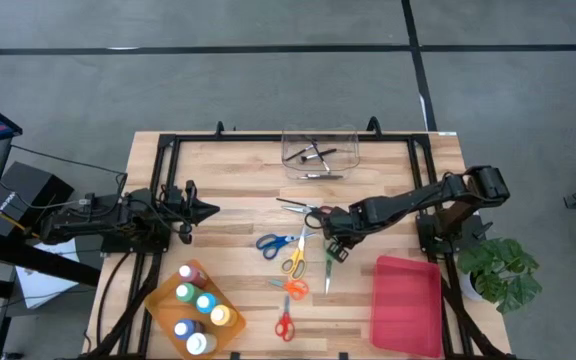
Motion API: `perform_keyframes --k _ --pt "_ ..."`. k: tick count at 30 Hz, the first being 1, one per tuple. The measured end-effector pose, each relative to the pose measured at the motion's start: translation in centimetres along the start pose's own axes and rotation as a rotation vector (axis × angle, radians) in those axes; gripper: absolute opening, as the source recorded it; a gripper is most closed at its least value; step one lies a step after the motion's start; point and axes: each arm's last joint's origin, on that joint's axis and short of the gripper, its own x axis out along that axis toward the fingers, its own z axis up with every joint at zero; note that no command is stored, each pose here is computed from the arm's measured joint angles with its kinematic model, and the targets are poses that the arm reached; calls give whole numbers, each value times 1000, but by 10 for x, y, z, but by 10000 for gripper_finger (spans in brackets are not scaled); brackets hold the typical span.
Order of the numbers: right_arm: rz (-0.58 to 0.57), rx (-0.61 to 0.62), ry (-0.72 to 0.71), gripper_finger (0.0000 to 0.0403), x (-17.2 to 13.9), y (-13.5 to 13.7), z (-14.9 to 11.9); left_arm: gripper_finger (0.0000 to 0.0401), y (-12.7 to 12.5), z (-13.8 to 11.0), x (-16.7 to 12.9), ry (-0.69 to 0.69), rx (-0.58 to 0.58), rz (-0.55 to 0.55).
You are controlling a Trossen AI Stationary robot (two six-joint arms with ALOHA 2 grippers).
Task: Pick & Place Paint Supplies
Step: Put the green scissor into the red bin
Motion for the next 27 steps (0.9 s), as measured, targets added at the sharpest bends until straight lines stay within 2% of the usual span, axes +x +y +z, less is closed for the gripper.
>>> perform_keyframes --k 10,22,27 --pt "-1 2 12 7 -1 0 0 0 0 0 0 -1 0 1" --pt "31 -72 -2 7 -37 15 13 0 3 1 0 -6 1 16" --pt "29 -96 6 7 -47 21 11 0 3 1 0 -6 1 13"
